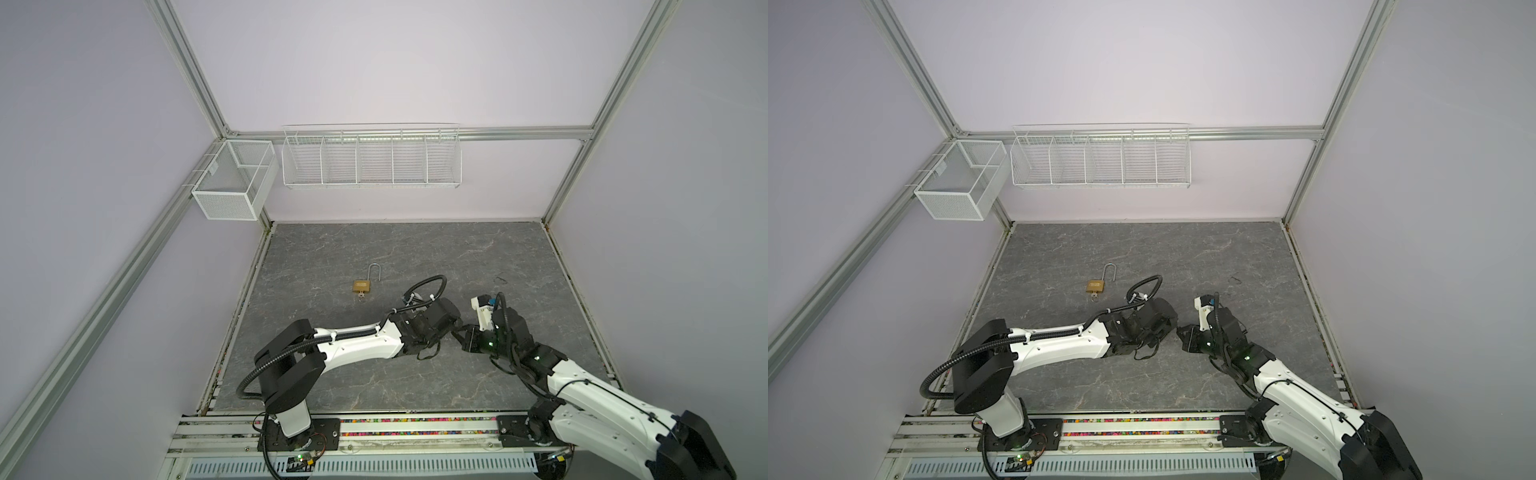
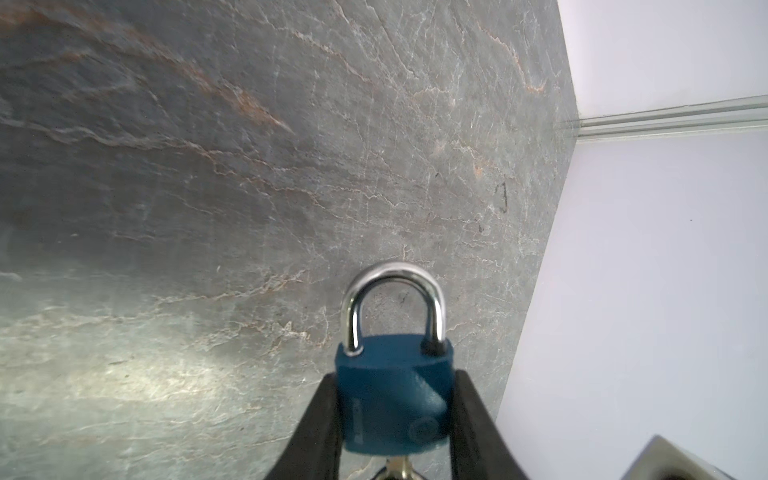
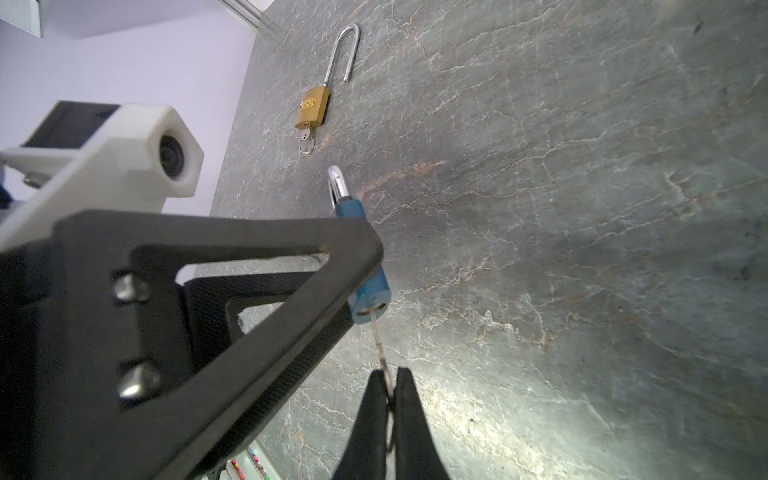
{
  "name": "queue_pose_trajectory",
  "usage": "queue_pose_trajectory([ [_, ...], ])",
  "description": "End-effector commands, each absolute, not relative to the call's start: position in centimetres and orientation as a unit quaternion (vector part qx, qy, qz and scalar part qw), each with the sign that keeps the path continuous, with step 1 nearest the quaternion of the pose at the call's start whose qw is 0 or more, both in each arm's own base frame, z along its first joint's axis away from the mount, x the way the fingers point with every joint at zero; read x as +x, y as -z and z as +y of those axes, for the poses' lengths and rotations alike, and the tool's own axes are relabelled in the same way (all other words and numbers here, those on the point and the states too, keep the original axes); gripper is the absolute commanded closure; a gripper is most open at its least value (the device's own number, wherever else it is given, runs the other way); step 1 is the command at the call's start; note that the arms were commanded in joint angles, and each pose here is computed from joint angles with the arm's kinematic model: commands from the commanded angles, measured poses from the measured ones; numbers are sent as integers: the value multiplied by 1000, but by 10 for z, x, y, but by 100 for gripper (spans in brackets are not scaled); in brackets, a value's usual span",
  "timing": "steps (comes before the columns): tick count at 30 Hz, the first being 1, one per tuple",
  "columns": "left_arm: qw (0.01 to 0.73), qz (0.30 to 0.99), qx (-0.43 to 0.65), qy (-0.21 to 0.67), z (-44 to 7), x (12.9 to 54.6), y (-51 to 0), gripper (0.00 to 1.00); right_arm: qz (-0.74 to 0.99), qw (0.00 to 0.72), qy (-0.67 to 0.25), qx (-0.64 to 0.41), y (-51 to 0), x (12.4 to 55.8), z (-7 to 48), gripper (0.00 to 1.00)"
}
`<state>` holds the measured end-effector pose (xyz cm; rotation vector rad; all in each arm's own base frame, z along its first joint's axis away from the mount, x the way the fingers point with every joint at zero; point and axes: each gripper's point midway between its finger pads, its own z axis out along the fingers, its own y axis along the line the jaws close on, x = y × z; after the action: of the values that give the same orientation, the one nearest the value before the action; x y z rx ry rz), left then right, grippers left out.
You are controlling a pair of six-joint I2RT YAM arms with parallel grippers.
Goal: Unlock with the key
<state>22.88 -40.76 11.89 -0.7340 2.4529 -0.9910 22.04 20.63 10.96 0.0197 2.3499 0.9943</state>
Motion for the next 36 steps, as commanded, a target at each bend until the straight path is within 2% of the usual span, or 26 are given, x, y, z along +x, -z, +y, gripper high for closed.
queue_pose_trajectory([
  [1,174,859,-249,412,-429,211,-144,100,856,313,-409,40,-125,235,212,94],
  [19,161,866,-238,410,-429,203,-138,100,873,320,-367,34,-132,248,197,94],
  [36,188,857,-241,414,-417,217,-155,100,878,315,-361,17,-136,243,199,94],
])
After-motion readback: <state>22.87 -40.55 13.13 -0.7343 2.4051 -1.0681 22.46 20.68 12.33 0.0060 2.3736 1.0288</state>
